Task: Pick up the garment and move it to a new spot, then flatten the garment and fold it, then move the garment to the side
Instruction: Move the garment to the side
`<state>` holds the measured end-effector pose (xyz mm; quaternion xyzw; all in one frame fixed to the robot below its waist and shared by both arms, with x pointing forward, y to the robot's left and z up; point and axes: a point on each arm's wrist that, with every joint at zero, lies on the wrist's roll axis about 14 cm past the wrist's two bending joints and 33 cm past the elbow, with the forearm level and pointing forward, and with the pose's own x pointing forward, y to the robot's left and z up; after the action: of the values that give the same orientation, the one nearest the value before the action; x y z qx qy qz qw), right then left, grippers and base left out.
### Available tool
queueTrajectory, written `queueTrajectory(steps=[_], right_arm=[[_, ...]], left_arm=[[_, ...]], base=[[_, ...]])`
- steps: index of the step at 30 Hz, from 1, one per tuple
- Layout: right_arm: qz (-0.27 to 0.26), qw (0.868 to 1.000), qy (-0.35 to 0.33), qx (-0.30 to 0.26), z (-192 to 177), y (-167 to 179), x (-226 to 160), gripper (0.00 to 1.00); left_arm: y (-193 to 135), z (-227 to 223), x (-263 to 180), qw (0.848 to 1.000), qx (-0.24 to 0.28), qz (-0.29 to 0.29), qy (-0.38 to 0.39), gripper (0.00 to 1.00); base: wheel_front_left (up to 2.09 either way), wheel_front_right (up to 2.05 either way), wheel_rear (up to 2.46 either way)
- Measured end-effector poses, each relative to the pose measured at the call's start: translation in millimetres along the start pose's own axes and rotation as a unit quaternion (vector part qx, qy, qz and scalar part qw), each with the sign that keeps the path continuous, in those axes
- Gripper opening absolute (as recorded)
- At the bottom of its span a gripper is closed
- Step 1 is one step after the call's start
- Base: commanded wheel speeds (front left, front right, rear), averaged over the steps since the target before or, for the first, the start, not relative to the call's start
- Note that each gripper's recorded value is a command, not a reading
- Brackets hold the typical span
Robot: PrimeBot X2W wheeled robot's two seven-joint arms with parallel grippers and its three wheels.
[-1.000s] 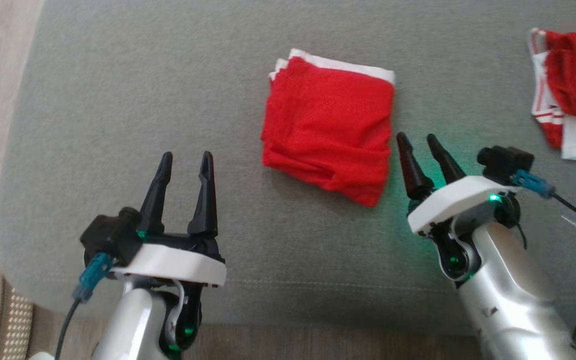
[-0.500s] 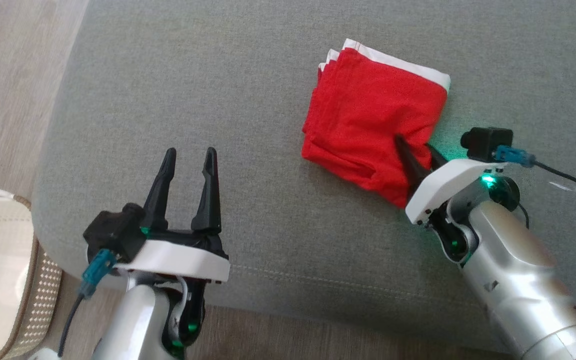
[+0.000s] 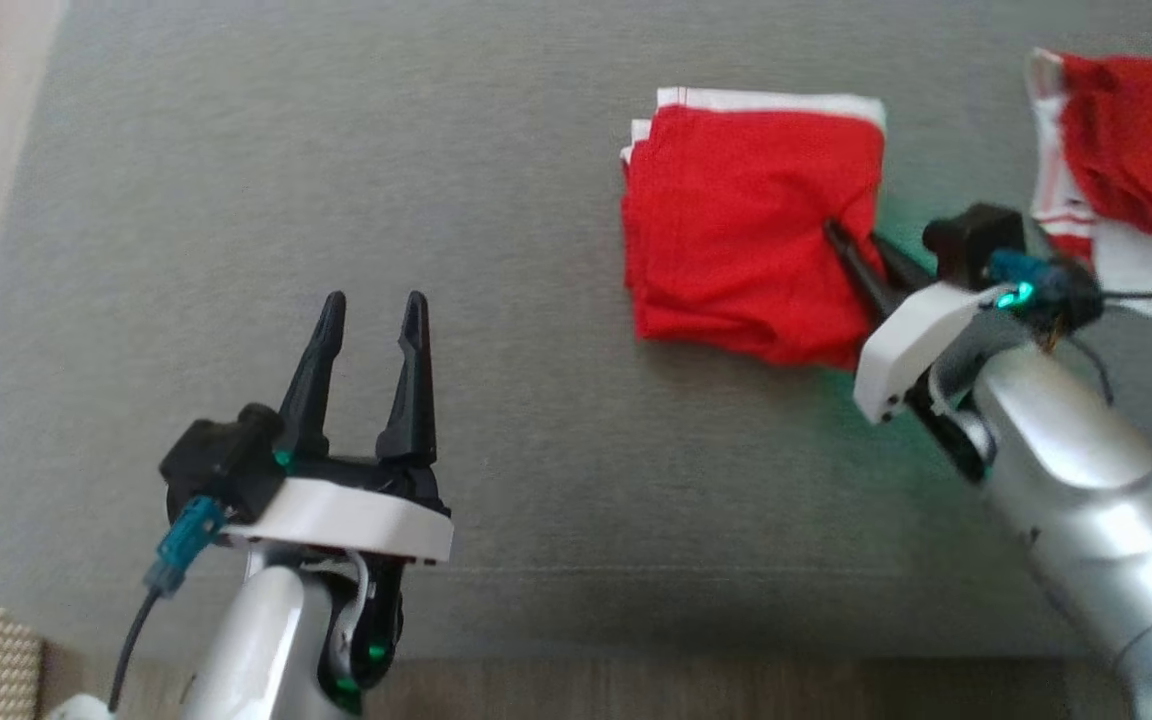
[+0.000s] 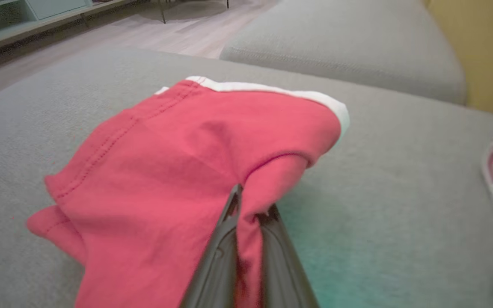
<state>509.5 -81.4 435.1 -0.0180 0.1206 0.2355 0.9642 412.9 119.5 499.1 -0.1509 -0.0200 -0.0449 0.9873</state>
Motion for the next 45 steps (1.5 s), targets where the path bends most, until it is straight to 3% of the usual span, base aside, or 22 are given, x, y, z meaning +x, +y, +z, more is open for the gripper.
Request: queueTrajectory(steps=[10,18,26,29,38,40,45], right_arm=[[-0.072,0.988,0.017,-0.135,41,-114,-53,0.00],[-0.114,0.977,0.039,-0.176,59,-174,-78,0.00],[-0.140,0.957,0.123,-0.221,30,-220,-88,0.00],[-0.144,0.937,0.169,-0.268,16,-238,-93,0.00],[-0.196,0.924,0.195,-0.266,4,-271,-98,0.00],[-0.200,0.925,0.192,-0.262,2,-271,-95,1.00],[-0.217,0.933,0.169,-0.232,8,-271,-91,1.00]], left_arm=[[-81,-4,57,0.990,0.000,-0.142,-0.022,1.00],[-119,-38,85,0.977,-0.004,-0.211,-0.003,1.00],[-137,-83,107,0.969,-0.021,-0.245,0.025,1.00],[-137,-98,112,0.968,-0.027,-0.247,0.037,1.00],[-131,-123,115,0.968,-0.039,-0.241,0.059,1.00],[-130,-123,115,0.968,-0.038,-0.240,0.059,1.00],[-126,-120,116,0.970,-0.035,-0.234,0.058,1.00]], base=[[0.00,0.00,0.00],[0.00,0.00,0.00],[0.00,0.00,0.00],[0.00,0.00,0.00],[0.00,0.00,0.00],[0.00,0.00,0.00],[0.00,0.00,0.00]])
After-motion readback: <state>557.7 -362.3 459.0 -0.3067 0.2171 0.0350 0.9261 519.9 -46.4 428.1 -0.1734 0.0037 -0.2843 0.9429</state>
